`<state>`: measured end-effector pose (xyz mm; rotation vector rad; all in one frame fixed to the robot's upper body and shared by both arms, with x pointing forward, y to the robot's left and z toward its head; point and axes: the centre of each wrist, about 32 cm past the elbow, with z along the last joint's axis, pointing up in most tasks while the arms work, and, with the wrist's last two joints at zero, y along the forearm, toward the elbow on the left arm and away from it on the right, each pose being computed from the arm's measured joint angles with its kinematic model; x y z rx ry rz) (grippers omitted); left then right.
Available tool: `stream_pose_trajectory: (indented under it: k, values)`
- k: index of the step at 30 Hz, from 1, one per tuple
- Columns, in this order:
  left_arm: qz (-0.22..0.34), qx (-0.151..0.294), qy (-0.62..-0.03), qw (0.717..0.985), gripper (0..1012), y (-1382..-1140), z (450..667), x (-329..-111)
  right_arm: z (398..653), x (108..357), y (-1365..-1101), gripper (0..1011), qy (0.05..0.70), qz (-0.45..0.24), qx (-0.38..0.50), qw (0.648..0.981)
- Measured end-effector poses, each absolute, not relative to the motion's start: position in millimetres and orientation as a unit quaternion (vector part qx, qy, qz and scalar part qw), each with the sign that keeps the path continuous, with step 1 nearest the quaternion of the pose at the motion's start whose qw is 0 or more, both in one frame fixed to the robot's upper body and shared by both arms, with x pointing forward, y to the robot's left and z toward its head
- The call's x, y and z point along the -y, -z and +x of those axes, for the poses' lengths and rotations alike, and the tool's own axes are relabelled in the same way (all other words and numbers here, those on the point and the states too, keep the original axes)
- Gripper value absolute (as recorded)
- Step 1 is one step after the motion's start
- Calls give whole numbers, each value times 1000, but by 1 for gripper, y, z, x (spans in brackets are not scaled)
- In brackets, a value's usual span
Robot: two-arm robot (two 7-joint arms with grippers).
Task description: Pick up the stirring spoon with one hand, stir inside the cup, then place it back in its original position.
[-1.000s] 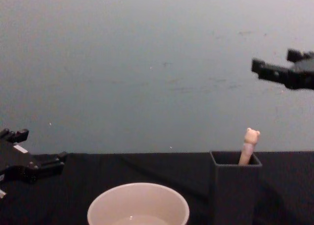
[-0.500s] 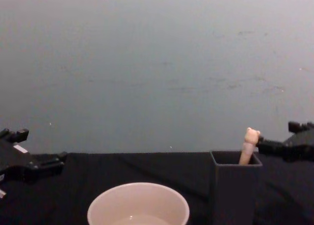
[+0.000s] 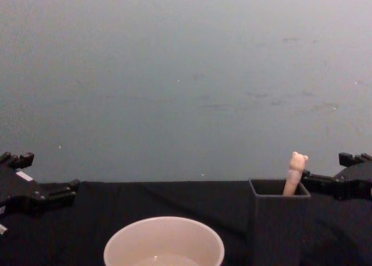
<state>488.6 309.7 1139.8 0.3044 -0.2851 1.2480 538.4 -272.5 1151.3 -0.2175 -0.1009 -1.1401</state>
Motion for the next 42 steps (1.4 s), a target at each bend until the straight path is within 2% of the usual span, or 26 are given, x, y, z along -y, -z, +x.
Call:
stream_pose_trajectory:
  k: [42]
  values:
    - [141, 132, -580, 791, 1001, -1140, 489, -310, 538, 273, -1152, 1002, 538, -100, 50, 836]
